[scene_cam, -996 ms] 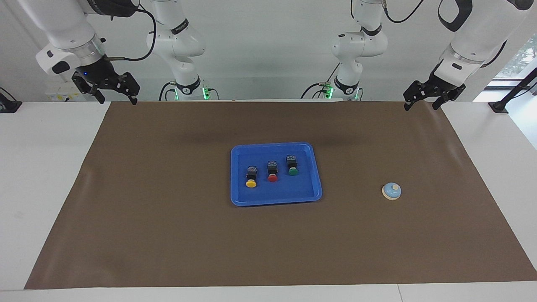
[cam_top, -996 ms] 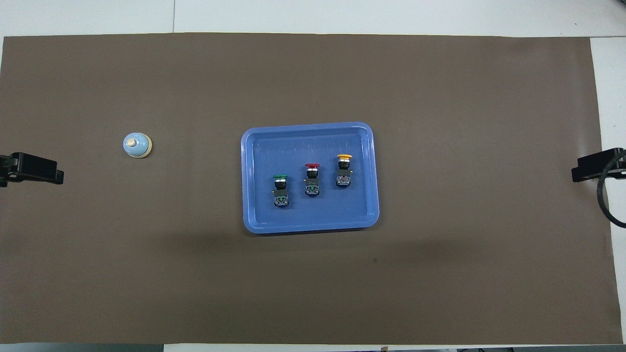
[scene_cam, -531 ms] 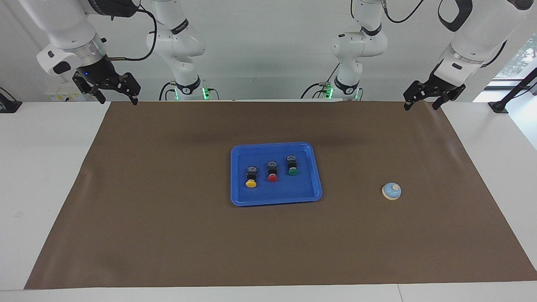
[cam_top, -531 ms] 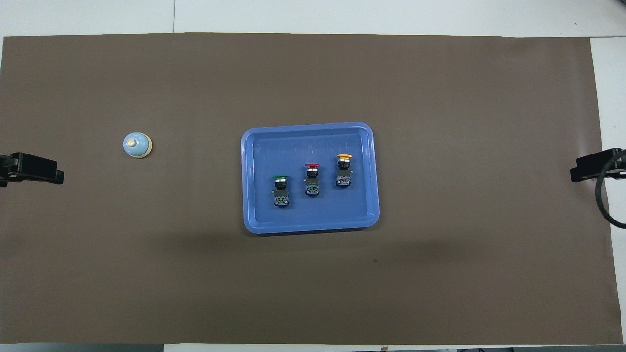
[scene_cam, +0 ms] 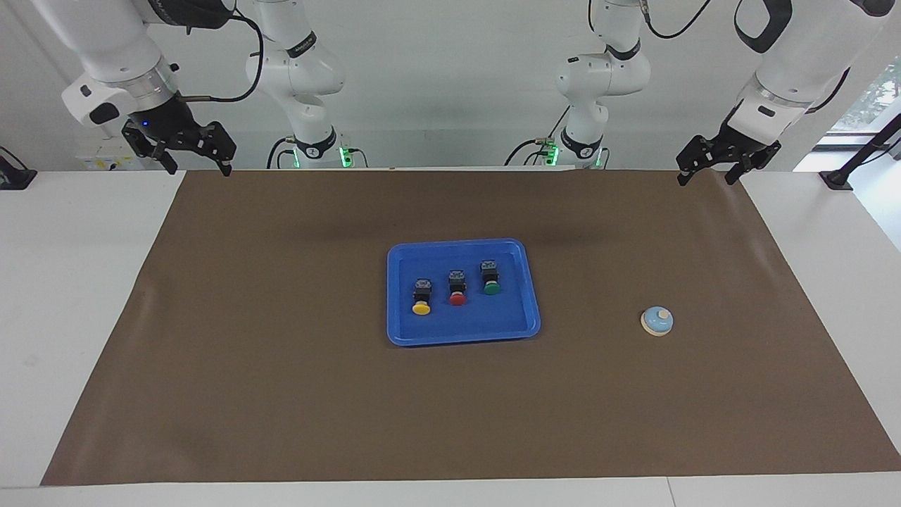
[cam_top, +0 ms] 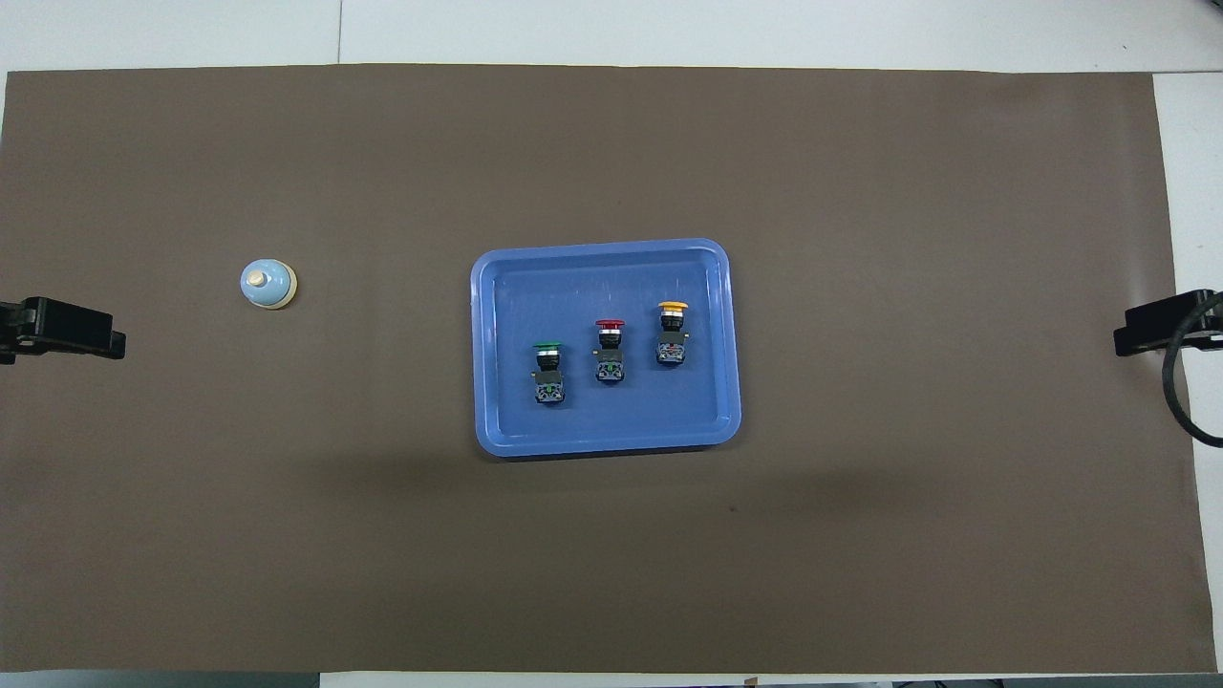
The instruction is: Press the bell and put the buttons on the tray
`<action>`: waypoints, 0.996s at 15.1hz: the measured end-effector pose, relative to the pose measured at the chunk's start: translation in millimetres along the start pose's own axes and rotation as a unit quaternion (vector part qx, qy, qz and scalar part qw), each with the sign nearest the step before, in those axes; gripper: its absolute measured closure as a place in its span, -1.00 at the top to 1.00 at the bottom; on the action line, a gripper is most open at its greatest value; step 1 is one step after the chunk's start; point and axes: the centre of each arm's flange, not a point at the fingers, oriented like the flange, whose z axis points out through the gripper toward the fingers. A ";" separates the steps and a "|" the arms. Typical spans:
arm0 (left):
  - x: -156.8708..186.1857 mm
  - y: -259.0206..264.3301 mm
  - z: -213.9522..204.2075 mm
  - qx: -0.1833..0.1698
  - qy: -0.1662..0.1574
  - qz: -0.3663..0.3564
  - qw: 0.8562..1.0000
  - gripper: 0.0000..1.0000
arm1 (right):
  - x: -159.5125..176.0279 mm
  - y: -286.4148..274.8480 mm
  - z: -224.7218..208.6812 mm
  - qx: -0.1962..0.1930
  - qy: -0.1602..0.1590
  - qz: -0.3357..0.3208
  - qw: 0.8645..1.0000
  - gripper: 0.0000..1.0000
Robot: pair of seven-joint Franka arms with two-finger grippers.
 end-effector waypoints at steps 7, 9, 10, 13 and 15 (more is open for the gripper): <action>23.7 -1.0 29.5 0.002 0.049 0.000 0.999 -0.51 | 0.0 -0.2 0.0 0.000 0.000 0.000 1.000 1.00; 42.8 -3.8 57.4 0.002 0.049 -0.002 0.999 -0.95 | 0.0 -0.2 0.0 0.000 0.000 0.000 1.000 1.00; 56.1 -5.1 77.1 0.002 0.050 -0.003 0.999 -0.98 | 0.0 -0.2 0.0 0.000 0.000 0.000 1.000 1.00; 93.2 -8.0 144.5 0.001 0.043 -0.004 0.999 -0.98 | 0.0 -0.2 0.0 0.000 0.000 0.000 1.000 1.00; 108.8 -9.6 178.9 0.001 0.041 -0.005 0.999 -0.98 | 0.0 -0.2 0.0 0.000 0.000 0.000 1.000 1.00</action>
